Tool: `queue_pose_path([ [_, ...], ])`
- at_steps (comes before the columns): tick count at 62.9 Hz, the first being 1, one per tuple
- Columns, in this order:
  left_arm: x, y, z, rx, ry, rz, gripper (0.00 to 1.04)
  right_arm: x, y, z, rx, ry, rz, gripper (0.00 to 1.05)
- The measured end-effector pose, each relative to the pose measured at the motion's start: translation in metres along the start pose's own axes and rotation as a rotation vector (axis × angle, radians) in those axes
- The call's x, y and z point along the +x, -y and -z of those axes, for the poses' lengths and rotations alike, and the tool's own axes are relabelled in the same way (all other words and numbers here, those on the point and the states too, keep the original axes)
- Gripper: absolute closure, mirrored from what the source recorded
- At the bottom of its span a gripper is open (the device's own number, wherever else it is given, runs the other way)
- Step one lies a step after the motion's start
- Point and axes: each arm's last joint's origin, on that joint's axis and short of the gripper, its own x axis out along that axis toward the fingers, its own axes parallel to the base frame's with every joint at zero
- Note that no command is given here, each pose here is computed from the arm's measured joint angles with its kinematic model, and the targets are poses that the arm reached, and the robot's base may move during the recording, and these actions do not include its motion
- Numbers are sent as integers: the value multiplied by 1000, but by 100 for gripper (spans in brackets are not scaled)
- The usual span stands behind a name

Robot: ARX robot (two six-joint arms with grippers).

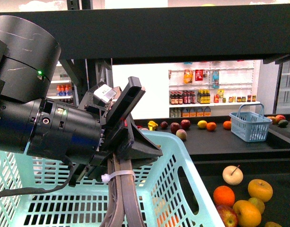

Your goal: Pick lemon from shelf

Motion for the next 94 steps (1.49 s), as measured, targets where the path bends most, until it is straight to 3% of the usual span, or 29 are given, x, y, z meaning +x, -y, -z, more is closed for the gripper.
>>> queue_pose_path([
  [4,0,0,0,0,0,0,94,0,0,0,0,0,0,1],
  [12,0,0,0,-1,11,-7,94,0,0,0,0,0,0,2],
  [17,1,-2,-4,-80,228,-45,94,0,0,0,0,0,0,2],
  [22,-8,-5,-16,-143,363,-49,94,0,0,0,0,0,0,2],
  [30,-43,-30,-44,-293,654,-71,94,0,0,0,0,1,0,2],
  [49,-125,-100,-76,-550,1026,-181,94,0,0,0,0,2,0,2],
  [67,-177,-128,-92,-594,1150,-203,94,0,0,0,0,2,0,2],
  [94,-232,-151,-88,-657,1199,-267,94,0,0,0,0,2,0,2],
])
